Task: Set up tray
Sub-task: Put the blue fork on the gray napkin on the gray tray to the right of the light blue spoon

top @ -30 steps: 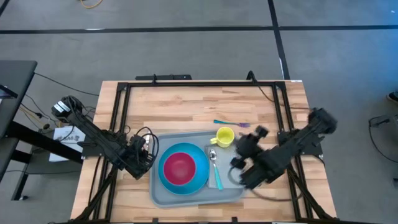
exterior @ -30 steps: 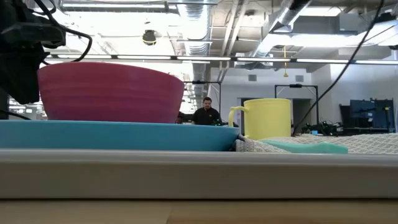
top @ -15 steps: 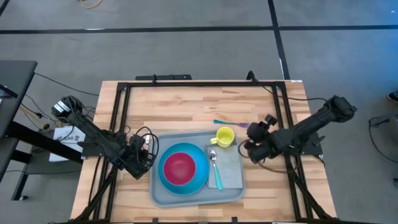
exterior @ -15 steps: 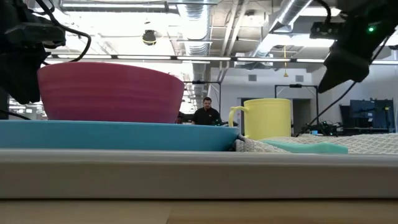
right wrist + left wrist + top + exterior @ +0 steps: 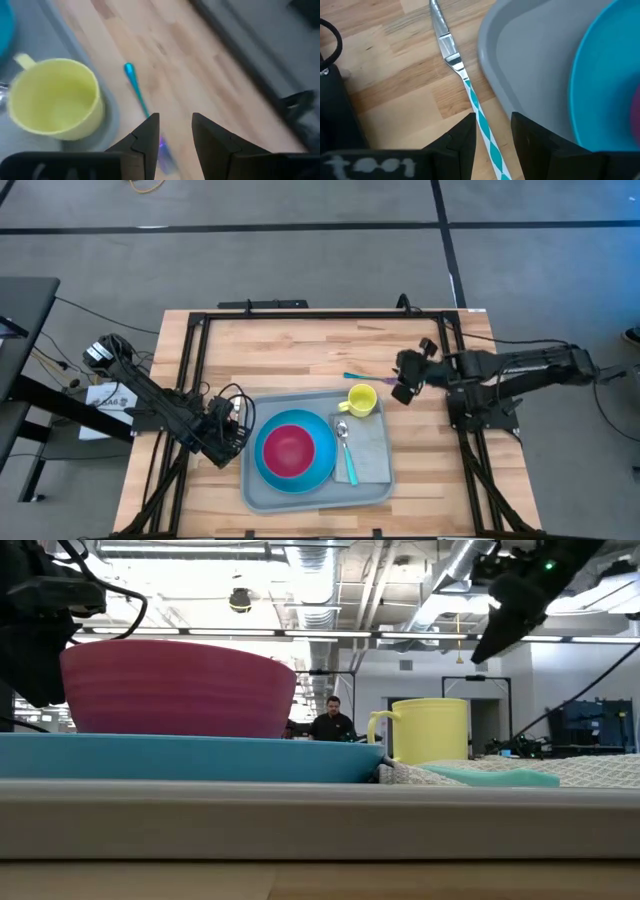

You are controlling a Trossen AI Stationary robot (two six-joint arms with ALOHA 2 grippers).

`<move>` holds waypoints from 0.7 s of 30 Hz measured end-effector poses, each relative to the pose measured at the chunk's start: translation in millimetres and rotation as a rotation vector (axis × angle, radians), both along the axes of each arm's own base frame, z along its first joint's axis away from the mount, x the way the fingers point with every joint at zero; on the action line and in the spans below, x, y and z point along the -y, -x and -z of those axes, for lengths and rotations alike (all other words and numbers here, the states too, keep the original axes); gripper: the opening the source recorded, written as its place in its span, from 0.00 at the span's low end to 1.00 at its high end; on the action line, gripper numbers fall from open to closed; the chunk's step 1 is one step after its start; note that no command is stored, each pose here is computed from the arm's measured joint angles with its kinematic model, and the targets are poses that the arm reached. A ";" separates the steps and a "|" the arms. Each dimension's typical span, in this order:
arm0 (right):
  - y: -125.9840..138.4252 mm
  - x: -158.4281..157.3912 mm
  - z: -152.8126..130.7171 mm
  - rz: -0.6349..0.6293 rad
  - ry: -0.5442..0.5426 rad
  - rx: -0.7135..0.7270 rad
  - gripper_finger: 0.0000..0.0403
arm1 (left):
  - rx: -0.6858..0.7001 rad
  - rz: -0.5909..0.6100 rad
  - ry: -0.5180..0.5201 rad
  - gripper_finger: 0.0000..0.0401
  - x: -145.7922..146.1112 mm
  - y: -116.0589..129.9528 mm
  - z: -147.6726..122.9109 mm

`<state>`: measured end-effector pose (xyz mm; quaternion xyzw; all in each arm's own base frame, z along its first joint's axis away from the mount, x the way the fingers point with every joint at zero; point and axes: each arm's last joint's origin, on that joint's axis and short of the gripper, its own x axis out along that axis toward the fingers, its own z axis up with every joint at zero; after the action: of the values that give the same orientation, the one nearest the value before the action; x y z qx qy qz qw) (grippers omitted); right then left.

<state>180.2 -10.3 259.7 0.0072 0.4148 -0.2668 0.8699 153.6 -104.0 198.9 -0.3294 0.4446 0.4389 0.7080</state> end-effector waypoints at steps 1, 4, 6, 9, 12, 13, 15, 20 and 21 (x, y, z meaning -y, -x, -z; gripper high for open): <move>0.6 3.5 -0.1 0.001 -0.042 0.005 0.27 | -0.002 0.008 -0.002 0.28 0.0 0.0 0.0; 1.5 11.7 2.6 0.106 -0.152 0.030 0.27 | -0.001 0.025 -0.016 0.28 -0.3 -0.2 -0.1; -0.5 15.7 6.3 0.233 -0.228 0.065 0.27 | 0.005 0.032 -0.029 0.28 -0.6 -0.5 -0.3; -2.7 19.4 15.1 0.402 -0.309 0.064 0.27 | 0.002 0.046 -0.035 0.28 -0.7 -0.6 -0.4; -4.2 23.4 26.2 0.523 -0.350 0.004 0.27 | -0.002 0.067 -0.045 0.28 -0.8 -0.7 -0.4; -5.0 24.7 29.9 0.557 -0.357 -0.016 0.27 | 0.000 0.072 -0.051 0.28 -0.9 -0.8 -0.5; -7.4 27.6 38.7 0.616 -0.367 -0.043 0.27 | 0.002 0.084 -0.061 0.28 -1.0 -1.1 -0.6; -10.3 34.7 69.3 0.671 -0.393 -0.098 0.27 | 0.004 0.110 -0.082 0.28 -1.2 -1.5 -0.9; -9.9 36.3 74.7 0.679 -0.406 -0.105 0.27 | 0.002 0.115 -0.083 0.28 -1.2 -1.5 -0.9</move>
<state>190.1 -46.6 185.0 0.3020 0.4771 -0.4516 0.6909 155.1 -102.8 199.8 -0.2742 0.4433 0.4152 0.7456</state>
